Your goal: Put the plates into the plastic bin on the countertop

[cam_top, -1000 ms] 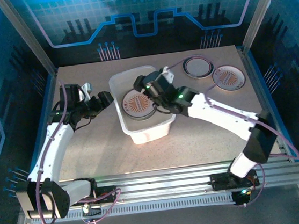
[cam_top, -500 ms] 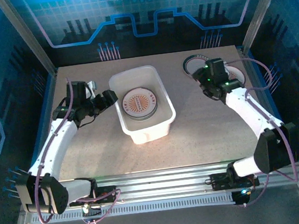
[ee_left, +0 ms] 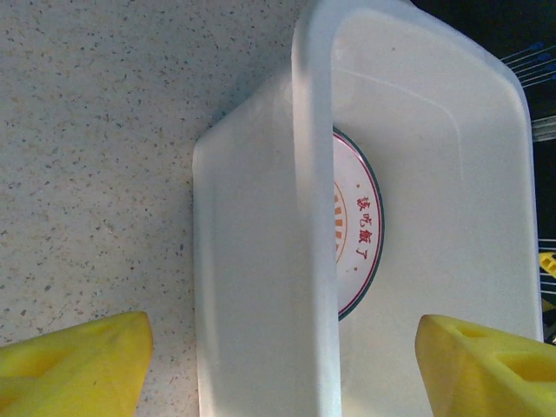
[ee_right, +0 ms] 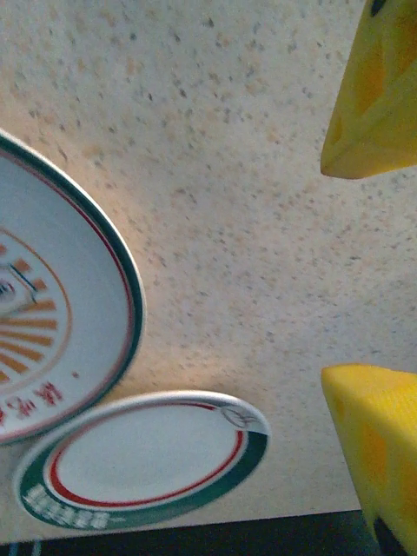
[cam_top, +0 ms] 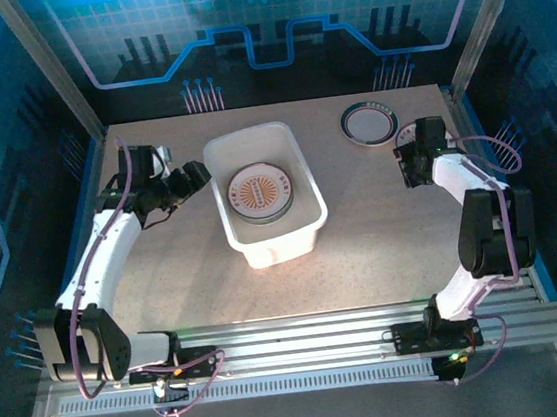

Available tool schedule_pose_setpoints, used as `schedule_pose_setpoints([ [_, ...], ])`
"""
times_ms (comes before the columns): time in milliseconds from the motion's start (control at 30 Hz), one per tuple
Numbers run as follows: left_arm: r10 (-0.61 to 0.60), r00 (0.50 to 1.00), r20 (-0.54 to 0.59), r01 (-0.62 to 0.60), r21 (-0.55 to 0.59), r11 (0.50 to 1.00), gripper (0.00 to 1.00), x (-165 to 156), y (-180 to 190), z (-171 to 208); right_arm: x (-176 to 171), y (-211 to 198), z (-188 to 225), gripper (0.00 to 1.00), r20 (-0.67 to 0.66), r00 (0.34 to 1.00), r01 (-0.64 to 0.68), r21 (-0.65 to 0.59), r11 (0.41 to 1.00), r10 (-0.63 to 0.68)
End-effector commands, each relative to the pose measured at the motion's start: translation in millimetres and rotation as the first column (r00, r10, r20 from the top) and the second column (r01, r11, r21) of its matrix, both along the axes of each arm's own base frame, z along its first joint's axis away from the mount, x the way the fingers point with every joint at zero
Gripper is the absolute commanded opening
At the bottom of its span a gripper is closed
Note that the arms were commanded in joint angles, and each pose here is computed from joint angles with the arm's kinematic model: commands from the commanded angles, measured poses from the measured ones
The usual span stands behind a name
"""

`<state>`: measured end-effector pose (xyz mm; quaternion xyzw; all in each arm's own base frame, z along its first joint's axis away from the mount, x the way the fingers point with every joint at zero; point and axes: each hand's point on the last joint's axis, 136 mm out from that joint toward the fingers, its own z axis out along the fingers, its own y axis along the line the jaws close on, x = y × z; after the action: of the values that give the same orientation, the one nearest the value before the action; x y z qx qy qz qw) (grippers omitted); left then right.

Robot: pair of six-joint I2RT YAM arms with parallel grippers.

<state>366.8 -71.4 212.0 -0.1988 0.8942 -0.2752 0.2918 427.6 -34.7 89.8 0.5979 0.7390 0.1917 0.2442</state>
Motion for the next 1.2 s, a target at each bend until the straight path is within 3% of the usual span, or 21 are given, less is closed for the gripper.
schedule_pose_setpoints([
  [0,-0.015,0.999,0.038,0.015,-0.002,1.000,0.81,13,2,11,8,-17,-4,0.57,0.017,0.993,0.114,0.045,0.992,-0.115],
  [267,-0.008,1.000,0.022,0.008,-0.006,1.000,0.80,36,7,8,11,-41,-14,0.51,0.039,0.971,0.236,-0.012,0.972,-0.235],
  [633,-0.010,1.000,-0.025,0.009,-0.022,1.000,0.80,59,5,0,28,-56,-25,0.49,0.021,0.962,0.272,-0.054,0.961,-0.271],
  [1167,0.007,0.999,-0.040,-0.009,-0.044,0.999,0.80,66,4,5,41,-62,-31,0.46,-0.019,0.965,0.260,-0.109,0.960,-0.263],
])
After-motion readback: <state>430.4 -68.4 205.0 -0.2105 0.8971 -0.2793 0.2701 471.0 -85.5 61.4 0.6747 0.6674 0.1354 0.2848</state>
